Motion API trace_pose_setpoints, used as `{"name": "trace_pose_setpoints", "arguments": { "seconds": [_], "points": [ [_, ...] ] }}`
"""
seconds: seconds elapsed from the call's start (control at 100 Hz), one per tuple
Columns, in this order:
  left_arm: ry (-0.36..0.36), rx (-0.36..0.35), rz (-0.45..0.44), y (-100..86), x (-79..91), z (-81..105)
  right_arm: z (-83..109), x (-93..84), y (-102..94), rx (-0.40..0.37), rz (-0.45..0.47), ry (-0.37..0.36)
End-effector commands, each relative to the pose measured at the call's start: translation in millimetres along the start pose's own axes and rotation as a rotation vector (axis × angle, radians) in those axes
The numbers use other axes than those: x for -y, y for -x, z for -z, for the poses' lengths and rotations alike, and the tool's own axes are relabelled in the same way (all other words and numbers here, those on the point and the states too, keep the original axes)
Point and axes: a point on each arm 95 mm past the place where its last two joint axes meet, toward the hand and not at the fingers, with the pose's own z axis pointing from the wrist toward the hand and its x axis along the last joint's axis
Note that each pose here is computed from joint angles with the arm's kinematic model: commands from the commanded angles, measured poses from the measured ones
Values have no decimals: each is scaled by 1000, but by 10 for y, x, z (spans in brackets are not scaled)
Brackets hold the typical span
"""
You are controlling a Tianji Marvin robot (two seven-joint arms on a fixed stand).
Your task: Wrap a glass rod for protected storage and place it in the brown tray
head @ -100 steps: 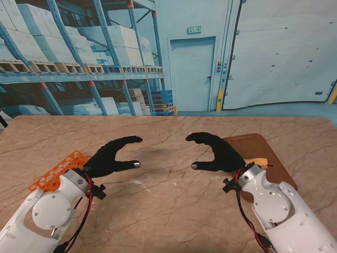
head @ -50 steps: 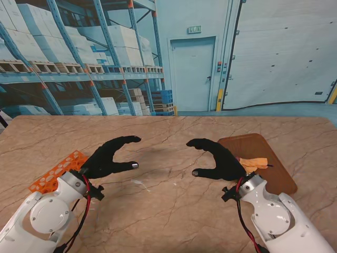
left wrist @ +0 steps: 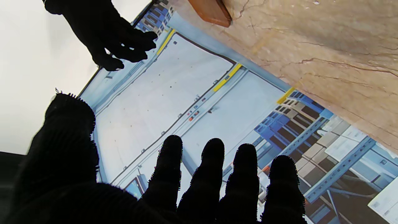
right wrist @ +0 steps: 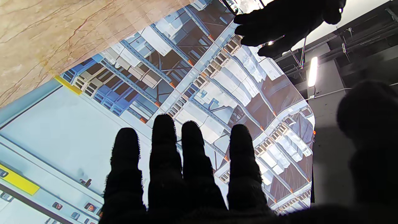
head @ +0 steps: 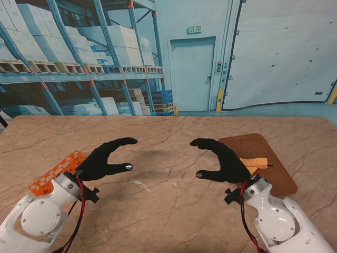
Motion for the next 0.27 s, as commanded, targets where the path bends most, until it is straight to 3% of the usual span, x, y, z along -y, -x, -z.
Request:
{"name": "trace_pose_setpoints", "arguments": {
  "seconds": [0.0, 0.26],
  "points": [
    [8, 13, -23, 6, -17, 12, -14, 15, -35, -9, -5, 0],
    [30, 33, -21, 39, -32, -11, -55, 39, -48, -3, -10, -14]
  ]
}}
